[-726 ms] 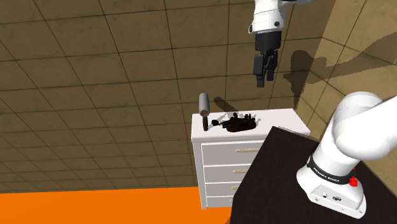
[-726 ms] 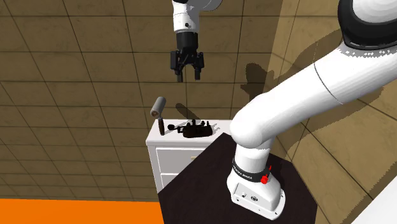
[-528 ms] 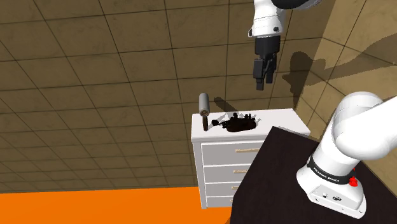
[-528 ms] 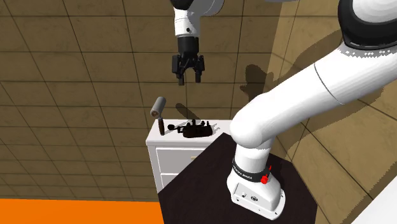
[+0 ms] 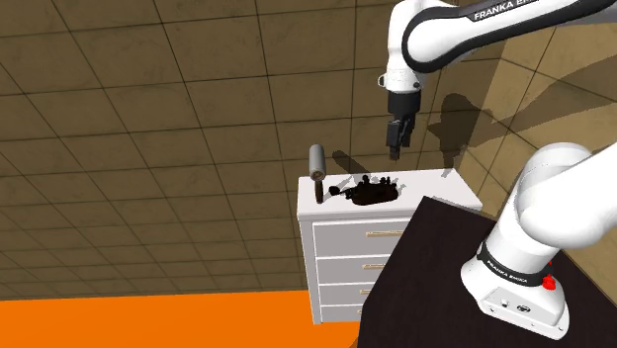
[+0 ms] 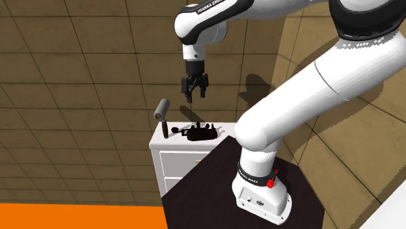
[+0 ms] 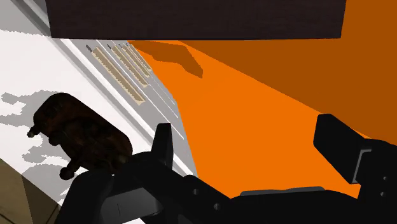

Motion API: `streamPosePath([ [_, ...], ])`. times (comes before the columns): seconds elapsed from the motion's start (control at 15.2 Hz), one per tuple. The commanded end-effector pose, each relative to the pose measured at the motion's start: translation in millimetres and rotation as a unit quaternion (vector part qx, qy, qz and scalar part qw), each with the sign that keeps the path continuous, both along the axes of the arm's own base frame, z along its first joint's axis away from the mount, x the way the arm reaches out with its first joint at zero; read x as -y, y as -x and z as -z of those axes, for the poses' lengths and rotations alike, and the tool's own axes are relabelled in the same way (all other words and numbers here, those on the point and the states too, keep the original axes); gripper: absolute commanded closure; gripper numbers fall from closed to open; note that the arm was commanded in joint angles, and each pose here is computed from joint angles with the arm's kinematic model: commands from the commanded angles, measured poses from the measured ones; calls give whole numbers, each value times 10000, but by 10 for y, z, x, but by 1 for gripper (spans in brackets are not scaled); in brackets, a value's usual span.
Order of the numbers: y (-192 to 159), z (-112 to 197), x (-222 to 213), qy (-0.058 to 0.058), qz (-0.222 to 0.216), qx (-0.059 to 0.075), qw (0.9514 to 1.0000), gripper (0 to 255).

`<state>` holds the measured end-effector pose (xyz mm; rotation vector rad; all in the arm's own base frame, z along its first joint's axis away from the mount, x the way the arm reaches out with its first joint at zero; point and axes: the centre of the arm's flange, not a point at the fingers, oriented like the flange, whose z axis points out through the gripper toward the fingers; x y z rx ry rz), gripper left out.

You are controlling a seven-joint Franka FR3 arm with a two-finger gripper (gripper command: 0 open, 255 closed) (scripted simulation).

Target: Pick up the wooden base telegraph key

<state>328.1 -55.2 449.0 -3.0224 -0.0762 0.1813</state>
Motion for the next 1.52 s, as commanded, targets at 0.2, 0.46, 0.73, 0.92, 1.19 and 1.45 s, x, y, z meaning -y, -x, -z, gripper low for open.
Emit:
streamPosePath([
  [0.2,-161,553,226,163,-246,235,9993,0],
  [0.46,-324,967,422,289,-435,410,9978,0],
  [0.73,-508,1369,622,415,-623,585,9955,0],
  [0.92,-661,1664,774,509,-764,716,9932,0],
  [1.19,-883,2045,978,635,-952,890,9894,0],
  [1.45,-1125,2413,1183,759,-1138,1063,9849,0],
])
